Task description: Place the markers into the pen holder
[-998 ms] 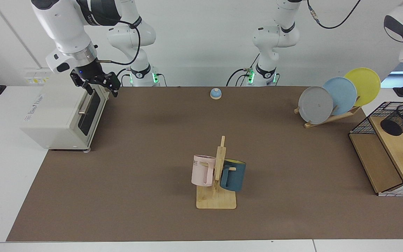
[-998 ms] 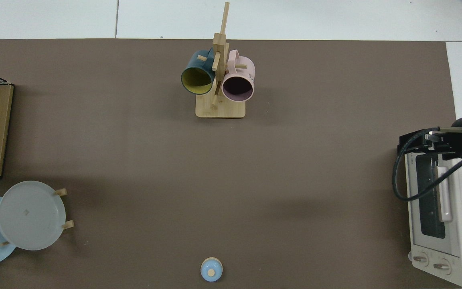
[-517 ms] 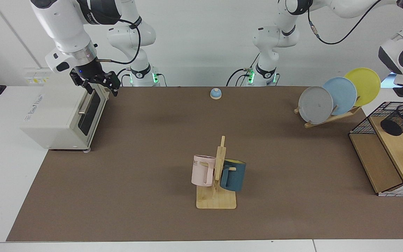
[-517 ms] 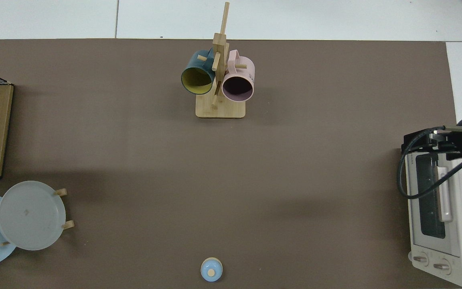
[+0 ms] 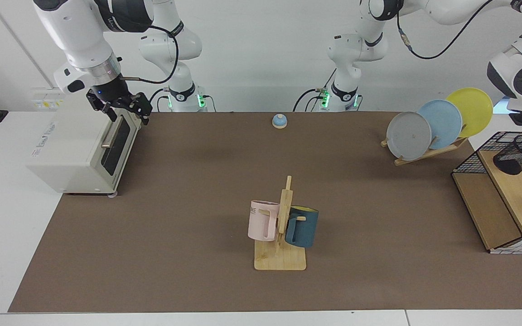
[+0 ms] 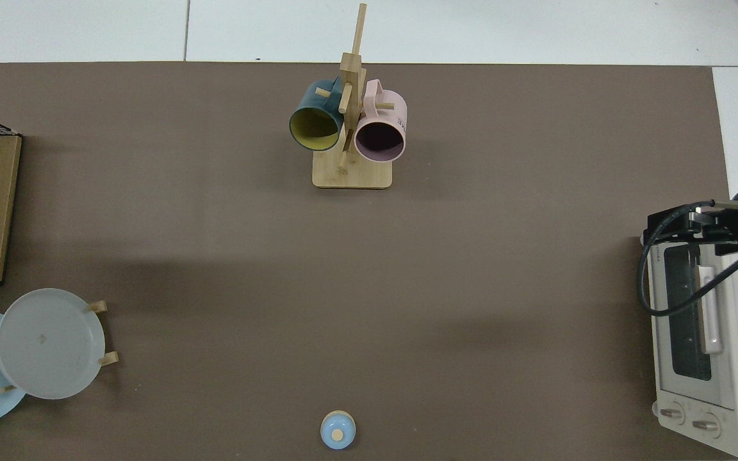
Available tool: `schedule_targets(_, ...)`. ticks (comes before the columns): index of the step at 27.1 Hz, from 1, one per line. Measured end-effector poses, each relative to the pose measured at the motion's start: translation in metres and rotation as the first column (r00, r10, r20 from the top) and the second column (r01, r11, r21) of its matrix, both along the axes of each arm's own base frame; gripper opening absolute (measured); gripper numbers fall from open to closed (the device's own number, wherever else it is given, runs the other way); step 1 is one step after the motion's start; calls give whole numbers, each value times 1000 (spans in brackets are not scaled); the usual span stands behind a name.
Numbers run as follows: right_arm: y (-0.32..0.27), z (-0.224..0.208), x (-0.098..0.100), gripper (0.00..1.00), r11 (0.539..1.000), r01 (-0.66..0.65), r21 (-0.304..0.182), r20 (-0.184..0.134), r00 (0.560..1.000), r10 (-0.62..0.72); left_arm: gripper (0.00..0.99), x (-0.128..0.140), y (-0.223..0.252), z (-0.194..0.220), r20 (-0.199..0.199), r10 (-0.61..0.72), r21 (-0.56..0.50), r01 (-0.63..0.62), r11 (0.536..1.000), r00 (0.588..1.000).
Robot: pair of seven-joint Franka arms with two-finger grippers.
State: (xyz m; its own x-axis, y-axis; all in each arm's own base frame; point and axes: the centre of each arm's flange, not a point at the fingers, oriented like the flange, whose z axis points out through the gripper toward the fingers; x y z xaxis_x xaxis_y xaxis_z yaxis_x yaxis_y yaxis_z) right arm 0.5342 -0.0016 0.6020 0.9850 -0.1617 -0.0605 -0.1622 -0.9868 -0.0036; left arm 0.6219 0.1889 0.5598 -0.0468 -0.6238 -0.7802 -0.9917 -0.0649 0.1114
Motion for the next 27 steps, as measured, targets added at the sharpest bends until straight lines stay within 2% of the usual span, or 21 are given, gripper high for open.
schedule_targets(4,0,1,1,1000,1000,0,0,7,1000,0,991,-2,-29,-14,46,118,-128,-112,986,992)
schedule_targets(10,-1,2,5,1000,1000,1,-2,39,999,-1,991,-6,-56,-30,114,336,-292,-292,911,935)
schedule_targets(13,-1,2,7,1000,1000,2,-5,49,999,-2,991,-6,-80,-36,159,455,-344,-383,857,876)
schedule_targets(18,-6,2,8,1000,1000,11,-8,50,999,-10,991,0,-120,-41,231,585,-419,-464,781,777)
schedule_targets(21,-10,1,8,1000,1000,18,-8,50,999,-18,991,3,-134,-43,251,645,-465,-495,734,721)
schedule_targets(27,-10,1,8,1000,1000,17,-8,50,999,-17,991,3,-158,-47,268,762,-525,-574,629,590)
